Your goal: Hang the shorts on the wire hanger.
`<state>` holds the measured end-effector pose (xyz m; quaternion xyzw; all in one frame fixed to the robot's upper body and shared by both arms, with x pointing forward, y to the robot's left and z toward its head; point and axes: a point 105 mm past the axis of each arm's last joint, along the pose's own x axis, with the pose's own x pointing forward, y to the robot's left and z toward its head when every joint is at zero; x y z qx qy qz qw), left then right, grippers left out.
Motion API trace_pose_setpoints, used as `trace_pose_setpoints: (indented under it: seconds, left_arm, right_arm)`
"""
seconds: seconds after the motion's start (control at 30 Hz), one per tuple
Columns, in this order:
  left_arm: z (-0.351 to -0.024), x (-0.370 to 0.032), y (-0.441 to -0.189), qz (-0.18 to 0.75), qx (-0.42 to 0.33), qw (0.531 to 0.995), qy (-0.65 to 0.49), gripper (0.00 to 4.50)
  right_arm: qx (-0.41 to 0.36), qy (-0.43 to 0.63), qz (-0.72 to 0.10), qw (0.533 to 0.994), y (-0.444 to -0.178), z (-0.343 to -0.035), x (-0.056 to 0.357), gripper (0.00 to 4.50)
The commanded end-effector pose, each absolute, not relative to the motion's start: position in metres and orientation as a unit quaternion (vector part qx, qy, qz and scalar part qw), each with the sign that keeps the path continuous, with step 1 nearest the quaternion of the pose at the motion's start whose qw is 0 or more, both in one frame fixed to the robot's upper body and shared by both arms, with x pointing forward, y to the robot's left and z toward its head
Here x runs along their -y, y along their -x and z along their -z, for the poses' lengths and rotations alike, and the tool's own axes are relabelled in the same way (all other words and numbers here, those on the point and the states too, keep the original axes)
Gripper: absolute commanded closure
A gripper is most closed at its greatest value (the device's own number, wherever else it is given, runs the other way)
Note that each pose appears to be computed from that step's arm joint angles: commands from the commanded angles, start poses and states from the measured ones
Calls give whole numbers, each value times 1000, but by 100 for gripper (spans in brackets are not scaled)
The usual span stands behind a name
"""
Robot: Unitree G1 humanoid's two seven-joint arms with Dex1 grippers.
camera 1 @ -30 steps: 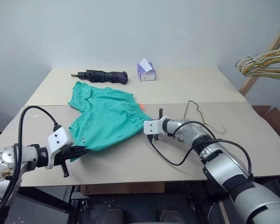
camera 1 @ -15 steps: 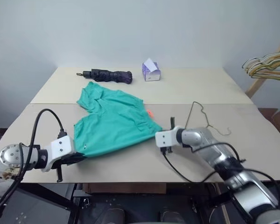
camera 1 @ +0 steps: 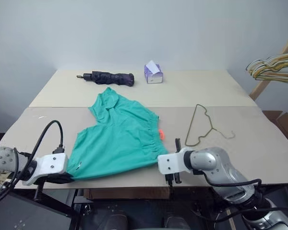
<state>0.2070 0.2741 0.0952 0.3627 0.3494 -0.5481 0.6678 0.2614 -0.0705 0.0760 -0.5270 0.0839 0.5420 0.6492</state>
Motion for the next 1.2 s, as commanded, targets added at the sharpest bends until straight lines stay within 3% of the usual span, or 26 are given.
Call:
trace_pose_setpoints:
  seconds: [0.03, 0.3, 0.4, 0.47, 0.5, 0.53, 0.57, 0.6, 0.67, 0.73, 0.77, 0.87, 0.97, 1.17, 1.2]
  left_arm:
    - [-94, -285, -209, 521, -385, 666, -370, 450]
    - [-93, -264, -218, 529, -343, 690, -356, 450]
    - [-102, -256, -249, 509, -306, 709, -380, 450]
    - [-150, -241, -325, 399, -169, 811, -394, 450]
    - [-172, -235, -349, 358, -118, 839, -391, 450]
    - [-220, -234, -387, 251, -23, 883, -397, 450]
    - [-259, -236, -407, 167, 47, 902, -395, 450]
    - [-308, -237, -417, 78, 138, 908, -387, 450]
    - [-394, -235, -404, -8, 299, 911, -285, 450]
    - [-438, -228, -373, 12, 405, 893, -194, 450]
    - [-445, -225, -362, 30, 430, 884, -178, 450]
    - [-431, -219, -350, 101, 411, 881, -210, 450]
    - [-392, -216, -344, 176, 341, 885, -266, 450]
    - [-298, -222, -323, 341, 131, 862, -351, 450]
    - [-272, -226, -316, 370, 69, 855, -357, 450]
  right_arm:
    - [-88, 561, -513, 643, -276, -74, 89, 447]
    - [-100, 510, -531, 670, -282, -88, 92, 447]
    - [-94, 466, -514, 714, -308, -115, 89, 447]
    - [-32, 437, -415, 797, -362, -170, 86, 447]
    - [-8, 427, -378, 821, -379, -190, 85, 447]
    - [44, 405, -293, 865, -406, -230, 89, 447]
    - [85, 389, -230, 888, -421, -260, 94, 447]
    - [142, 382, -156, 900, -432, -294, 101, 447]
    - [256, 354, -43, 898, -429, -356, 114, 447]
    - [345, 336, 11, 876, -412, -392, 121, 447]
    - [364, 331, 12, 870, -406, -396, 120, 447]
    - [355, 358, -19, 864, -403, -376, 114, 447]
    - [318, 401, -76, 856, -401, -337, 104, 447]
    - [248, 512, -231, 789, -385, -252, 83, 447]
    - [226, 529, -270, 772, -379, -228, 80, 447]
